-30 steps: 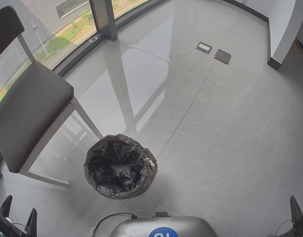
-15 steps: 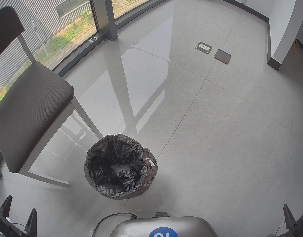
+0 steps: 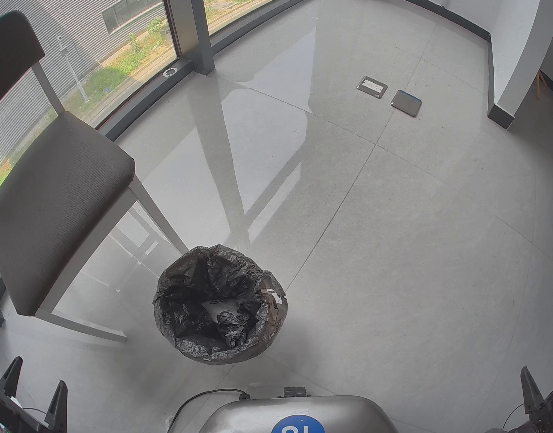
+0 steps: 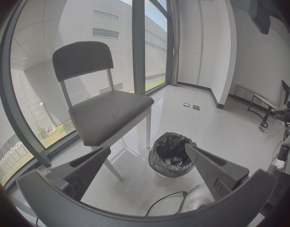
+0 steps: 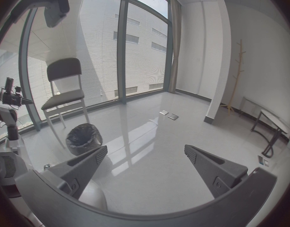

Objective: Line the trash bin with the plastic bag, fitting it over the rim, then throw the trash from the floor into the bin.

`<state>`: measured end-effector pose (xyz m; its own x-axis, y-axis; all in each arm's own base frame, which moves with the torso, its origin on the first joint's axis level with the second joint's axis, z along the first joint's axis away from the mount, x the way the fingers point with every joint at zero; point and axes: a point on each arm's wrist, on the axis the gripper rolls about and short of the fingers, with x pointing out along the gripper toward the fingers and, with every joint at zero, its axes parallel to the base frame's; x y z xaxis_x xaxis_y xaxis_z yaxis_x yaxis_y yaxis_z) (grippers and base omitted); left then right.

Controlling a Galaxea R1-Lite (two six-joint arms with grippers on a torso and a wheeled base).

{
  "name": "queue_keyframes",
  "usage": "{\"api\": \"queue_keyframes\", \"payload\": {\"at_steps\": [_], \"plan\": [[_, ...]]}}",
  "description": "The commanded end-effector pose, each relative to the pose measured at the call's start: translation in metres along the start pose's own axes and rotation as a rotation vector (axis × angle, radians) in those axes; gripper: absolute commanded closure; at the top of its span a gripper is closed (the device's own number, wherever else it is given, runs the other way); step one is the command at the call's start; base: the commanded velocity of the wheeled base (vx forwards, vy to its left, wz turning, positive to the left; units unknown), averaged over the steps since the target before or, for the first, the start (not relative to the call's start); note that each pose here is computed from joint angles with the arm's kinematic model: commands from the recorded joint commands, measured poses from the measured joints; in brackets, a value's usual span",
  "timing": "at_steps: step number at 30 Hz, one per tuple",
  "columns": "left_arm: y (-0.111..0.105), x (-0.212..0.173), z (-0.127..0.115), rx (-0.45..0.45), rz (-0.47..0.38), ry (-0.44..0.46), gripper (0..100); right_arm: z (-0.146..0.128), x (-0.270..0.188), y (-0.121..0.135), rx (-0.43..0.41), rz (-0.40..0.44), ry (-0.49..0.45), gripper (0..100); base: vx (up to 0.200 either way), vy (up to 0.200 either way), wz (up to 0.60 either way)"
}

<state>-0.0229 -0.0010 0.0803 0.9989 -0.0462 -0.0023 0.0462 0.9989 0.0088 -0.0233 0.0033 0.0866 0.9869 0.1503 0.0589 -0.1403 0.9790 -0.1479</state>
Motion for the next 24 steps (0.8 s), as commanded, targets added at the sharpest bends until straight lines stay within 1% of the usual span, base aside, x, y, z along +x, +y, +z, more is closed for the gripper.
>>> {"api": "queue_keyframes", "payload": {"at_steps": [1, 3, 4, 5, 6, 14, 20, 24], "plan": [[-0.0001, 0.0001, -0.0048, 0.000, 0.002, 0.002, 0, -0.0054, -0.0002, 0.0000, 0.013, -0.035, 0.008, 0, 0.000, 0.000, 0.00], [-0.0001, 0.0001, -0.0048, 0.000, 0.002, 0.002, 0, -0.0072, -0.0003, -0.0007, 0.061, -0.078, 0.028, 0, 0.000, 0.000, 0.00], [0.0000, 0.0001, -0.0048, 0.000, 0.000, 0.002, 0, -0.0076, -0.0003, -0.0008, 0.064, -0.083, 0.032, 0, 0.000, 0.000, 0.00], [-0.0001, 0.0001, -0.0048, 0.000, 0.002, 0.002, 0, -0.0110, -0.0005, -0.0012, 0.098, -0.119, 0.066, 0, 0.000, 0.000, 0.00], [-0.0001, 0.0001, -0.0048, 0.000, 0.002, 0.002, 0, -0.0118, -0.0006, -0.0014, 0.131, -0.130, 0.073, 0, 0.000, 0.000, 0.00], [0.0000, 0.0001, -0.0048, 0.000, 0.000, 0.002, 0, -0.0114, -0.0006, -0.0013, 0.143, -0.125, 0.068, 0, 0.000, 0.000, 0.00], [0.0000, 0.0001, -0.0048, 0.000, 0.000, 0.002, 0, -0.0111, 0.0005, -0.0015, 0.125, -0.109, 0.085, 0, 0.000, 0.000, 0.00], [0.0000, 0.0001, -0.0048, 0.000, 0.000, 0.002, 0, -0.0112, -0.0001, -0.0014, 0.147, -0.122, 0.073, 0, 0.000, 0.000, 0.00]]}}
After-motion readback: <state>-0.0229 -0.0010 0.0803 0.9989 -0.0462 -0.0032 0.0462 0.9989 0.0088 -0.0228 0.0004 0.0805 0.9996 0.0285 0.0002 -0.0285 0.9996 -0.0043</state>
